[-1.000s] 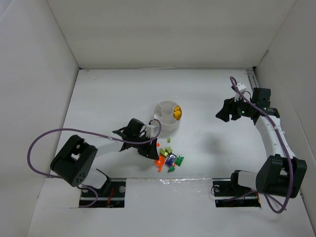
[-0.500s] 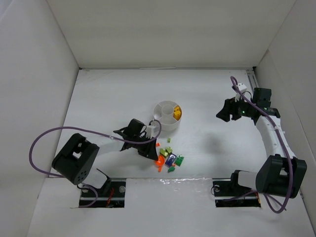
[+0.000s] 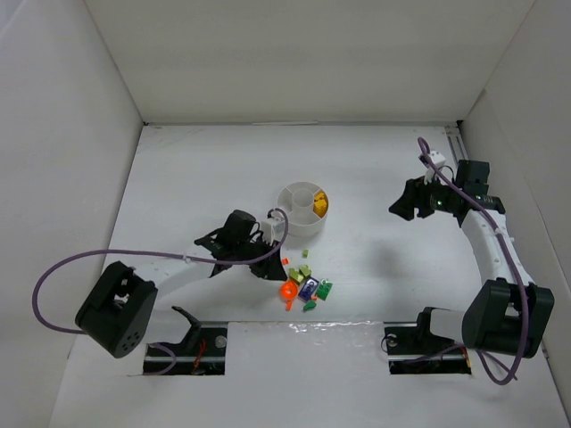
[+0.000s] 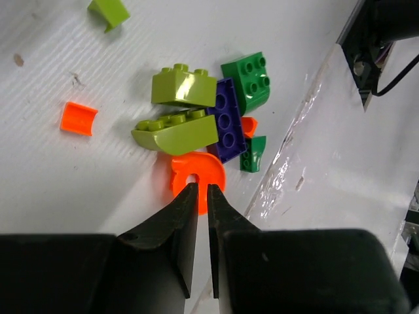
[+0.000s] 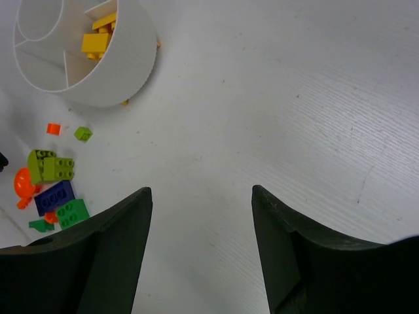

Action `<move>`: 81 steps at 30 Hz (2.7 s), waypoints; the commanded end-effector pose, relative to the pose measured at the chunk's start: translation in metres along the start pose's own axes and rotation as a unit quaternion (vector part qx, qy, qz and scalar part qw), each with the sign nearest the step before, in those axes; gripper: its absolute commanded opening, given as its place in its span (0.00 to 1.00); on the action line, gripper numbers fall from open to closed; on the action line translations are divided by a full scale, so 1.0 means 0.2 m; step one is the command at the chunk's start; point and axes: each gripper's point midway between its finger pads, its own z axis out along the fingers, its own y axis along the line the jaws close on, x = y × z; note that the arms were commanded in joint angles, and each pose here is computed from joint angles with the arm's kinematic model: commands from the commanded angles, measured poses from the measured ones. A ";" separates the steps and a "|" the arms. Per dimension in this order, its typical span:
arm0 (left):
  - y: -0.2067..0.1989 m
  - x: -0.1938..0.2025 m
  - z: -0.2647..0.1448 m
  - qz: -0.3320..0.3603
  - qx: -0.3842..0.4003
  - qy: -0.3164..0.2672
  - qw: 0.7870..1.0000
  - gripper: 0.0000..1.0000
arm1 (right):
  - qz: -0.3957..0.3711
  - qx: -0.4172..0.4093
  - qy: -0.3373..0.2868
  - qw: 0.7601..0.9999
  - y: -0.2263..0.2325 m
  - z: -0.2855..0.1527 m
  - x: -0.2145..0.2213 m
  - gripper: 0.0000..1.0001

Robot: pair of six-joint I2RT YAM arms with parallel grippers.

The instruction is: Sort the legos into containers by color

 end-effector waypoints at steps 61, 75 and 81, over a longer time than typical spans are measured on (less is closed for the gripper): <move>-0.13 -0.23 -0.02 0.109 -0.048 -0.036 0.992 0.00 | -0.019 -0.018 -0.036 0.999 0.00 0.02 -0.11 0.67; 0.22 -1.08 -0.62 0.169 -0.341 -0.261 0.887 0.00 | -0.009 -0.026 -0.060 0.998 0.15 0.12 -0.24 0.66; 0.21 -1.10 -0.62 0.246 -0.396 -0.267 0.844 0.00 | -0.004 -0.018 -0.070 0.997 0.14 0.13 -0.27 0.66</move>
